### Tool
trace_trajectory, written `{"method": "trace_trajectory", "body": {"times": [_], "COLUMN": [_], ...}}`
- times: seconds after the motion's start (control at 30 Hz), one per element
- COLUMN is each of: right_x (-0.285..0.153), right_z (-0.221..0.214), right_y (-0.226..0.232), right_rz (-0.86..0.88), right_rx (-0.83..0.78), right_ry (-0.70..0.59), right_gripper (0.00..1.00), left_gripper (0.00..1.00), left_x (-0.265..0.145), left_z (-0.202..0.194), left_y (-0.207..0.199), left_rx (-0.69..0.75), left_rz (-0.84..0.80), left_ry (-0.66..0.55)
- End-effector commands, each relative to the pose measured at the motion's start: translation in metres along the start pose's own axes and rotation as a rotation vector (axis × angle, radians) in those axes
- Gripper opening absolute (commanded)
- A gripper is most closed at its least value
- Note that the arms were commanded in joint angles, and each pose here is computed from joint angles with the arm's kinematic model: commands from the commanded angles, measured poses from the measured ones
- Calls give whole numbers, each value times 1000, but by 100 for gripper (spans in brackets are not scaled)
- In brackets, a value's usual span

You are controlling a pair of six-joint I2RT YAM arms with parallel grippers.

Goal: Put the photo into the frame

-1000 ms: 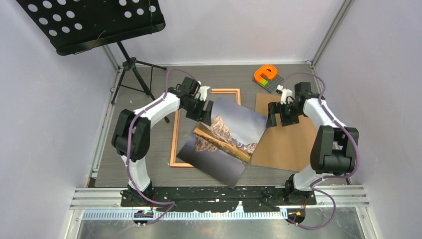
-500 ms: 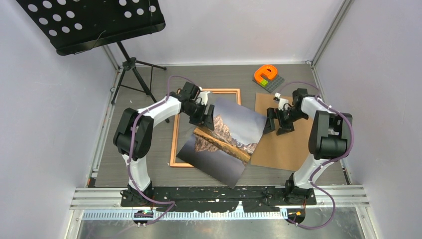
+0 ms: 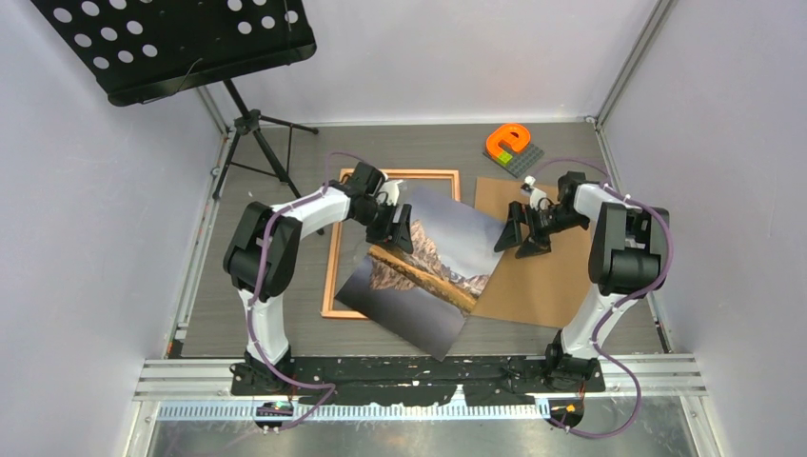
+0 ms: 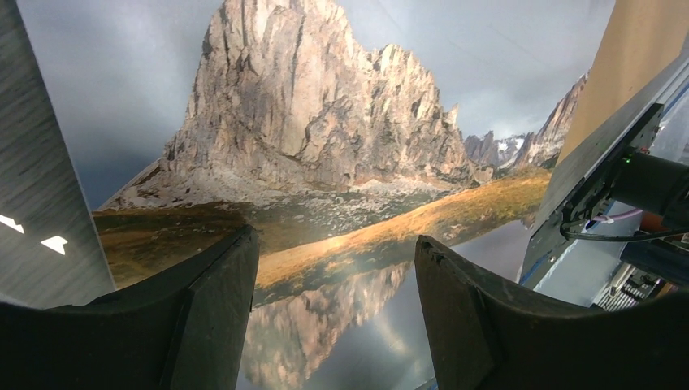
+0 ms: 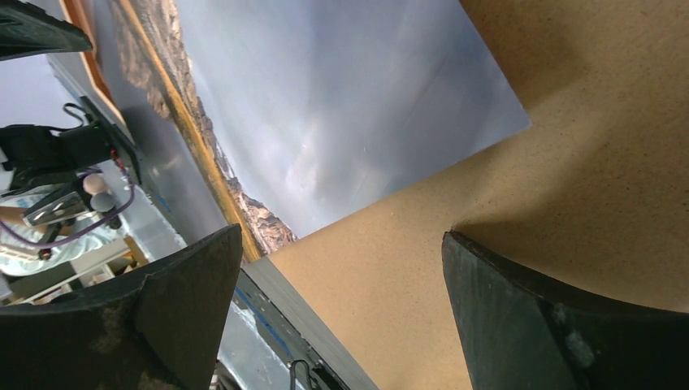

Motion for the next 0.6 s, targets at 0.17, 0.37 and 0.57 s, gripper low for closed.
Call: {"method": "trace_trajectory", "body": {"times": [0.17, 0.37, 0.57], "right_x": [18, 19, 22], "right_z": [2, 8, 12], "right_y": [-7, -11, -11], "right_rz": [97, 139, 195], "right_rx": [14, 22, 23], "right_ry": [-8, -40, -65], "right_gripper": [100, 97, 94], "left_gripper": [69, 69, 69], "left_x": [3, 2, 2], "left_z": [6, 5, 5], "left_y": [-4, -5, -6], "left_rx": [9, 10, 12], "left_rz": [-53, -58, -60], "left_ry": [-30, -34, -34]}}
Point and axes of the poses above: each gripper's point midway between its finger pads, its own x axis out along the fingers, its own y axis along the line the jaws close on, z = x × y, the point moved 7 cm from there along -x, back along the fingers, and after that the axes turned 4 degrees about -x, right-handed, at the moved point
